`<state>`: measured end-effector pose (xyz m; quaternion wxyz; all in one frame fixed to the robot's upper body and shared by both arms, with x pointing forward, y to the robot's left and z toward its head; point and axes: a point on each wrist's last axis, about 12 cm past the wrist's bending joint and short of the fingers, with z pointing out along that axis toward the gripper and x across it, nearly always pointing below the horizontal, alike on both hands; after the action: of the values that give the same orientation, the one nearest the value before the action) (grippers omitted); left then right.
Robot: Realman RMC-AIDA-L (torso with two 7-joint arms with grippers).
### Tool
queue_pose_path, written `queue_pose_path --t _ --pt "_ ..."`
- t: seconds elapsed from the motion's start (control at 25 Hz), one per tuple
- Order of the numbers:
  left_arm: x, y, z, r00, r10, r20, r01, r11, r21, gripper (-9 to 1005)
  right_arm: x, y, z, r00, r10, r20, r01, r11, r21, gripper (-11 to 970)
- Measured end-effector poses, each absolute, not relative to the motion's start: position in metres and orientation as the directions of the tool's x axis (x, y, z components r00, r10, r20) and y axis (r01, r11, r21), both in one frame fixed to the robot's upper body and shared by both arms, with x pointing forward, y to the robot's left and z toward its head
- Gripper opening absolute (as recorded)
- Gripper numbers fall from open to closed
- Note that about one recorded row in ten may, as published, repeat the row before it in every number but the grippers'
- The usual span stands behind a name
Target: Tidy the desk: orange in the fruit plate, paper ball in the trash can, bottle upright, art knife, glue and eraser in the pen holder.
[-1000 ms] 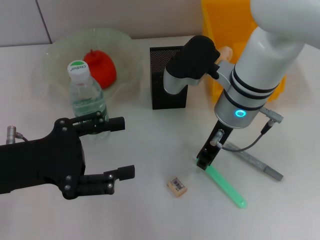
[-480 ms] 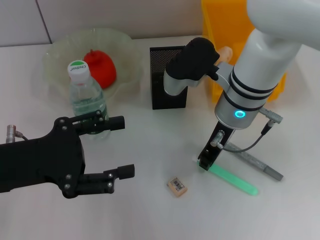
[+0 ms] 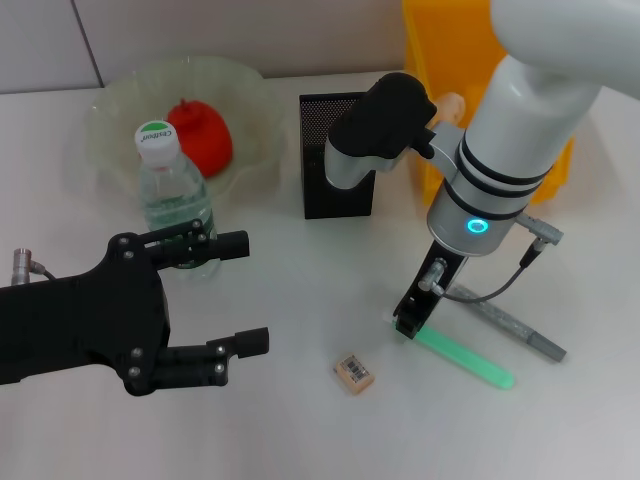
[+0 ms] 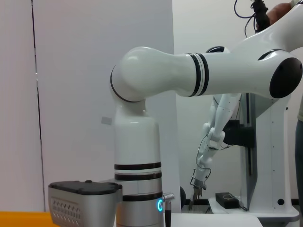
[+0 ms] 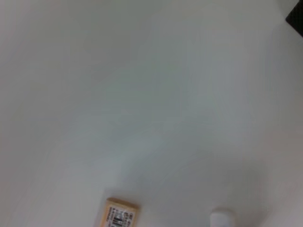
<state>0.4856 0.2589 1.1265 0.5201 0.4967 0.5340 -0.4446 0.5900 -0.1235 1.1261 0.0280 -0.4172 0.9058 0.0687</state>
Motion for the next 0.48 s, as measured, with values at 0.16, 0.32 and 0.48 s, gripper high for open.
queue_pose_path --t 0.16,0.32,0.48 --pt "0.4857 0.2589 1.1267 0.035 0.068 -0.997 0.993 0.111 0.043 801 0.5896 -0.1226 1.1263 -0.650 -0.752 -0.110 -0.760 0.641 0.107 183" --pt "0.4857 0.2588 1.1269 0.037 0.069 -0.997 0.993 0.110 0.044 801 0.5886 -0.1216 1.1257 -0.645 -0.756 -0.107 -0.764 0.636 0.108 167" --pt "0.4857 0.2585 1.1271 0.038 0.069 -0.997 0.993 0.109 0.045 801 0.5882 -0.1214 1.1254 -0.643 -0.758 -0.105 -0.766 0.634 0.107 150"
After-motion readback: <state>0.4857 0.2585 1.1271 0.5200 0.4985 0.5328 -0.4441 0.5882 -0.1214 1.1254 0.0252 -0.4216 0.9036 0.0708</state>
